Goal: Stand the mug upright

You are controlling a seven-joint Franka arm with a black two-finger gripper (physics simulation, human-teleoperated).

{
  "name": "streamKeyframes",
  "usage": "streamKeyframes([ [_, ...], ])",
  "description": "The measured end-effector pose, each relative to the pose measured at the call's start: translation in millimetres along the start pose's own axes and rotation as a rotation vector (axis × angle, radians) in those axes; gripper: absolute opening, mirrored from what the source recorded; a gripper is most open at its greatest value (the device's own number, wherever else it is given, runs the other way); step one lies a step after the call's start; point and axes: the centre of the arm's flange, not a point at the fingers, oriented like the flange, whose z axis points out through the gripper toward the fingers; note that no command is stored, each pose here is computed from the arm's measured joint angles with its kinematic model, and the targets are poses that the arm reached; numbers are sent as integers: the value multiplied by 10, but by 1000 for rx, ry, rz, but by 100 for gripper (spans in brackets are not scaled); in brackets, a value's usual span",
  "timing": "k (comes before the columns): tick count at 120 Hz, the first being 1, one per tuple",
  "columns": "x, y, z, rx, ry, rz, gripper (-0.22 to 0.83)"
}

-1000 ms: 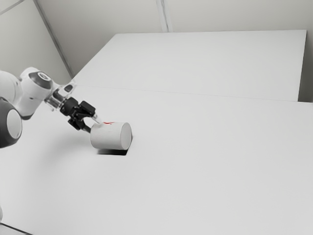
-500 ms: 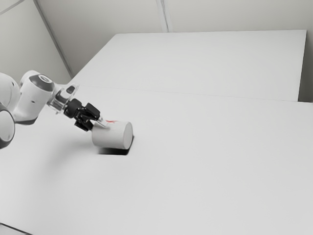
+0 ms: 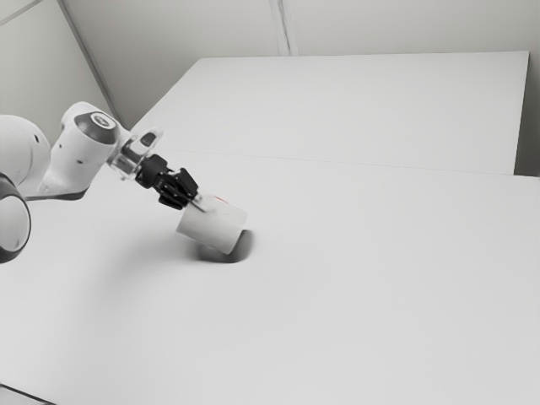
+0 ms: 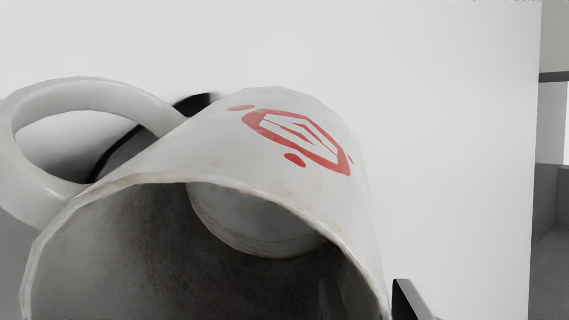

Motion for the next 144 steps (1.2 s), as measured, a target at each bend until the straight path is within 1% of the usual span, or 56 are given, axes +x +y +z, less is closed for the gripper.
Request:
streamKeyframes([
  [13,10,5,27,1,-1,-8,-8],
  [28,64,95,47,4,1,2,-13],
  [42,111,178,-8,10,11,9,-14],
  [59,98,219,-56,14,16,-1,-14],
  [71,80,345,-148,44,22,17,-15],
  [84,24,545,-182,145,-5,62,-15],
  [116,-362,802,-21,415,-117,119,-15],
  [144,-559,1111,172,657,-174,232,-15],
])
